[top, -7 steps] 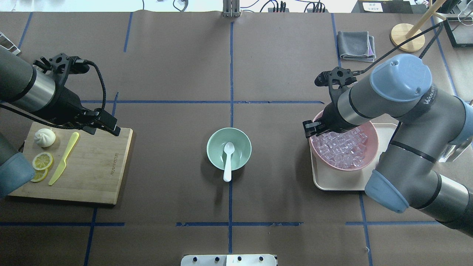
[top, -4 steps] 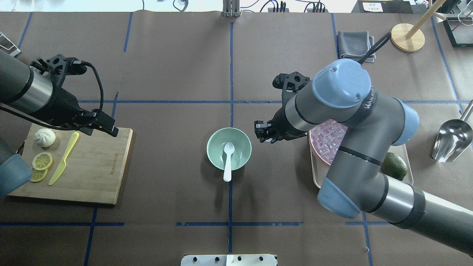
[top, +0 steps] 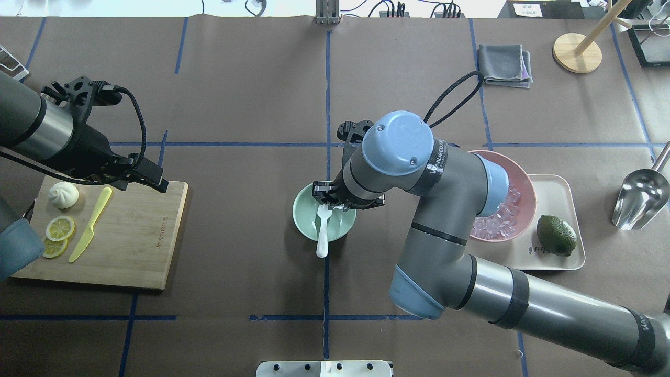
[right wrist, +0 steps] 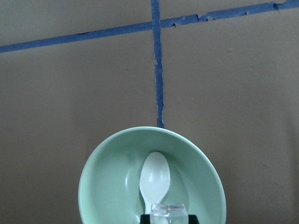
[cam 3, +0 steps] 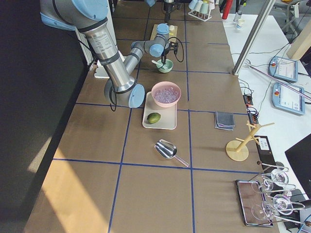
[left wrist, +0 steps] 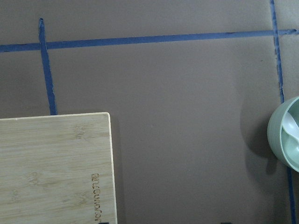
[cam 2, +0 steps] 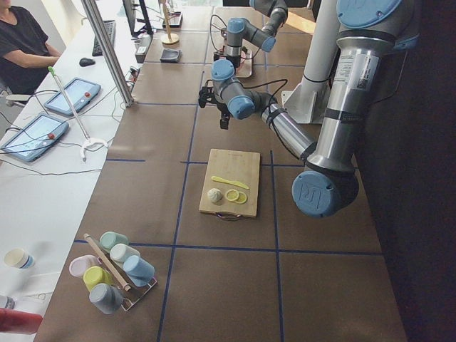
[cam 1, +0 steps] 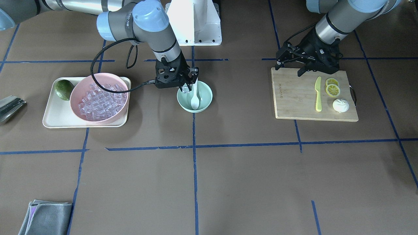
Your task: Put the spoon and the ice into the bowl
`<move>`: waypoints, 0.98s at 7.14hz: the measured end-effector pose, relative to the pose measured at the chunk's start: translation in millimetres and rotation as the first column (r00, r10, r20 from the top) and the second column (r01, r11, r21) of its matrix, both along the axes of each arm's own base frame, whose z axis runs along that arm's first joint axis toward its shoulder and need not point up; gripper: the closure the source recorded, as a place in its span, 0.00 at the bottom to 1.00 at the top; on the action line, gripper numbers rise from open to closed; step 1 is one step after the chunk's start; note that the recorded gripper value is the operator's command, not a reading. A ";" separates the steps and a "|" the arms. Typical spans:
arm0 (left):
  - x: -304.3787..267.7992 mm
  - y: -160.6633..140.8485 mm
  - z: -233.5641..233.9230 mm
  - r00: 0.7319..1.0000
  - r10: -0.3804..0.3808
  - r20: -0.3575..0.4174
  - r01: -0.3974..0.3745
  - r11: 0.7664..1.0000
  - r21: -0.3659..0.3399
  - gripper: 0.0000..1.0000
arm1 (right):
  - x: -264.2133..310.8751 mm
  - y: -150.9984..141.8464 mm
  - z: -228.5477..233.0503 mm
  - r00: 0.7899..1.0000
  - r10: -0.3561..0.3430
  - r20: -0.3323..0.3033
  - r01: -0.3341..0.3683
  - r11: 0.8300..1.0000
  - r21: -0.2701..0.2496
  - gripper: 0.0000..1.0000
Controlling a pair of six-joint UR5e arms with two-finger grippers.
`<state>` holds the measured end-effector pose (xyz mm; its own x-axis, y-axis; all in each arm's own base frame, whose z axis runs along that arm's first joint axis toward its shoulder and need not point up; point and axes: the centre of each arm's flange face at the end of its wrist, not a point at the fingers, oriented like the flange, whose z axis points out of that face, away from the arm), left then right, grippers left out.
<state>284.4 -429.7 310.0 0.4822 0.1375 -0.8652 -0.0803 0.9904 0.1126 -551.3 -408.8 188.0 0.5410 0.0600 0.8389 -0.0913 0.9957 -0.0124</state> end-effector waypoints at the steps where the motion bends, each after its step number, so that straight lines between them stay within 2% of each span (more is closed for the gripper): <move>1: 0.1 0.0 0.0 1.000 0.000 0.000 0.000 1.000 0.000 0.07 | -7.2 1.0 2.2 1.000 -0.005 -0.010 0.005 1.000 -0.003 0.77; 3: 0.2 0.4 -0.4 1.000 0.000 0.000 0.000 1.000 0.001 0.07 | -14.7 -0.2 1.3 1.000 -0.007 -0.017 0.007 1.000 -0.007 0.76; 4: 0.0 0.8 -1.1 1.000 0.000 -0.001 0.000 1.000 0.003 0.07 | -19.9 -2.8 -2.1 1.000 -0.007 -0.019 0.007 1.000 -0.008 0.45; 5: -0.4 1.3 -2.1 1.000 0.000 -0.003 0.000 1.000 0.004 0.07 | -26.0 -5.6 -5.6 1.000 -0.007 -0.022 0.007 1.000 -0.009 0.02; 7: -0.8 1.8 -2.5 1.000 -0.001 -0.003 0.001 1.000 0.004 0.07 | -35.0 -9.5 -5.3 1.000 -0.008 -0.018 0.008 1.000 -0.007 0.01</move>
<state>283.6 -427.8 307.5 0.4795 0.1407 -0.8662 -0.0793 0.9900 0.1169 -586.3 -418.4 182.8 0.5561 0.0617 0.8288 -0.0840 0.9963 -0.0178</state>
